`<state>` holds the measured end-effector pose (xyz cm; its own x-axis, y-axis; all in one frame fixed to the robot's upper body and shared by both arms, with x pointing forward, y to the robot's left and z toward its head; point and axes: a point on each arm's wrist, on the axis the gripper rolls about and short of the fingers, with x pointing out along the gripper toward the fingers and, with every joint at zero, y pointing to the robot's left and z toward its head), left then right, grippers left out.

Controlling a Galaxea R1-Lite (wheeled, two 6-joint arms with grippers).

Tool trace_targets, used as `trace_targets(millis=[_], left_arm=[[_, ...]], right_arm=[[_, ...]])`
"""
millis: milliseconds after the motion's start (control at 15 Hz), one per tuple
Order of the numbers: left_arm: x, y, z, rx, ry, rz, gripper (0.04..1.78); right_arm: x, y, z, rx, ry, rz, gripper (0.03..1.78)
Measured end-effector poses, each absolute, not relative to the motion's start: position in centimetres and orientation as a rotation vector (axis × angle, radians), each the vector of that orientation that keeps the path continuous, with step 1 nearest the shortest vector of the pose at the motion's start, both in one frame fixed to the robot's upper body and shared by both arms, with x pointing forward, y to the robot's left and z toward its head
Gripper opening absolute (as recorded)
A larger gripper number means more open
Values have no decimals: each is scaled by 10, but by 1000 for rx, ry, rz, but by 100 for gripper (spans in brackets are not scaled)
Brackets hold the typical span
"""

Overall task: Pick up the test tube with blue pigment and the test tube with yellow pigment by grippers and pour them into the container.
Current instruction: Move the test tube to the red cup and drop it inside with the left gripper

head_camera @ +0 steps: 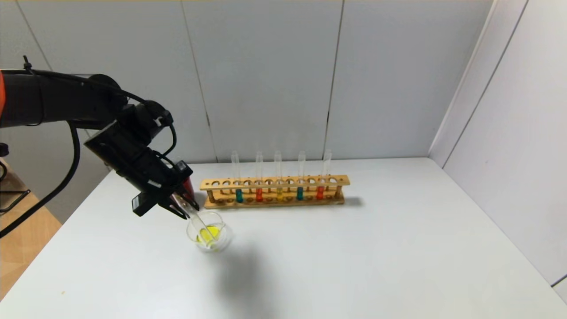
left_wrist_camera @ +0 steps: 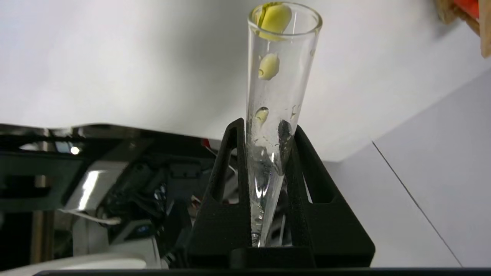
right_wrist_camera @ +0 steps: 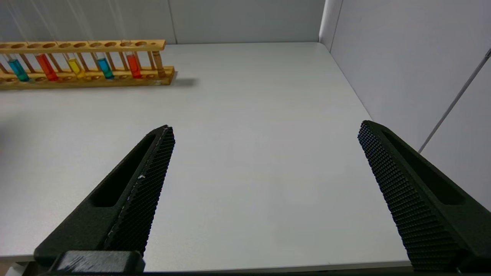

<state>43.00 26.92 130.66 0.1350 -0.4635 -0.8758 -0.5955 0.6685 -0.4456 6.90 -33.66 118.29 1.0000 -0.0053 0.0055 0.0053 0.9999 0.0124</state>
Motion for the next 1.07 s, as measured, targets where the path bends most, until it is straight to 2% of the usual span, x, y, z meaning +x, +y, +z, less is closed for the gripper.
trace_targets(millis=[333,733,1067], left_arm=[[428,259,1320,-777,1317,200,32],[405,262,1347,-673,1131,88,32],[391,269,1347,-544,935,120,32]], right_arm=[[69,-337,1183,12,-6,-6,175],[69,-337,1183,12,-6,-6,175],[69,-337,1183,12,-6,-5,175]])
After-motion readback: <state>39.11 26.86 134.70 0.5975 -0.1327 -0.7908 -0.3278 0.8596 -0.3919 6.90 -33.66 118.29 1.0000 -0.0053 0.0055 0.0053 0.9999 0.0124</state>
